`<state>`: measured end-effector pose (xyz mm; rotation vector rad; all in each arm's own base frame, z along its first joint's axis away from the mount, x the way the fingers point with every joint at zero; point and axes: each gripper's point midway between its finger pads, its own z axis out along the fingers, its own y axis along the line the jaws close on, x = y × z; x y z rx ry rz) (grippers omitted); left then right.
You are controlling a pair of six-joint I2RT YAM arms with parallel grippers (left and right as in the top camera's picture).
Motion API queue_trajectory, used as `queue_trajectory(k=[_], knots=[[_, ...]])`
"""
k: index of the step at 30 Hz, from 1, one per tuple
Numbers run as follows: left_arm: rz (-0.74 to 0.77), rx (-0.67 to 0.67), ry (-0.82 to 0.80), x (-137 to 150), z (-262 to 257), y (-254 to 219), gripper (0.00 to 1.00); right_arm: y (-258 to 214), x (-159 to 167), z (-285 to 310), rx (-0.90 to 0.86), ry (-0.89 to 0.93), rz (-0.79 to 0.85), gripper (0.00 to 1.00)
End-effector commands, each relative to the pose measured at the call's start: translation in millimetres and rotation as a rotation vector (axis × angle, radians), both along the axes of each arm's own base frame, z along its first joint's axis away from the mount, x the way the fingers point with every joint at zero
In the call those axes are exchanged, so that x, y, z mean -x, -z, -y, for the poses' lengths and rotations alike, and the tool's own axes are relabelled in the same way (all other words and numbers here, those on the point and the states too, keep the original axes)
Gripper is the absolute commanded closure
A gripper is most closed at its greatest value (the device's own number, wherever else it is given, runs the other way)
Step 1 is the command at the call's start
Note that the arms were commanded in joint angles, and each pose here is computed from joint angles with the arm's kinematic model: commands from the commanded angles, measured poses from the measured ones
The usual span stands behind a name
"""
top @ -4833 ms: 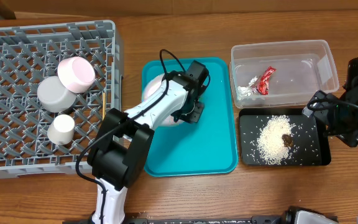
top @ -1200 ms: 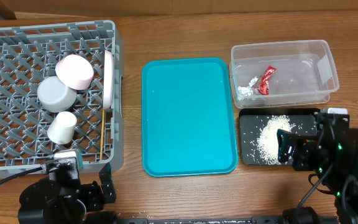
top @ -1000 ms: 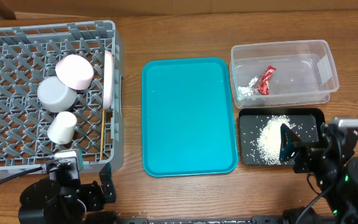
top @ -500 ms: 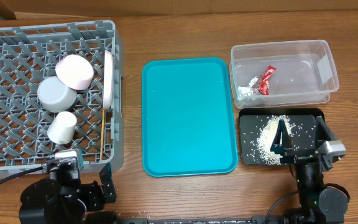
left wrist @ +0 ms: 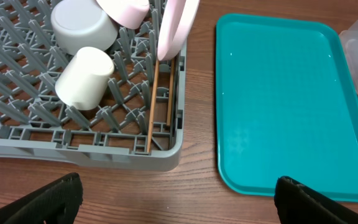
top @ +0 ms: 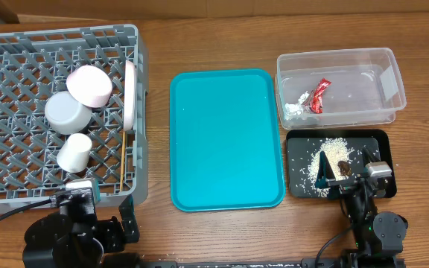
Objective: Sort waste into correct bins and load items into the dishwasher
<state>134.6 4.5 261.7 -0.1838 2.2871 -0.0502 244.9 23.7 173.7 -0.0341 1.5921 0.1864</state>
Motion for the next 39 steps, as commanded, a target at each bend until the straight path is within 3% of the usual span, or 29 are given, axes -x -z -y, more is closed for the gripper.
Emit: queue_trajectory(k=[1,17,20,31,35,39], knots=[[0.007,0.008,-0.011,1,0,-1,0.00,1,0,0,0.007,-0.002,0.008,0.00],[0.008,0.008,-0.012,1,0,-1,0.00,1,0,0,0.007,-0.003,0.008,0.00],[0.033,0.009,-0.008,-10,0,3,0.00,1,0,0,0.007,-0.002,0.008,0.00],[0.505,0.087,0.144,-88,30,73,0.00,1,0,0,0.007,-0.003,0.008,0.00],[0.708,0.030,0.142,-104,25,68,0.00,1,0,0,0.007,-0.003,0.008,0.00],[0.780,-0.051,0.111,-110,16,66,0.00,1,0,0,0.007,-0.003,0.008,0.00]])
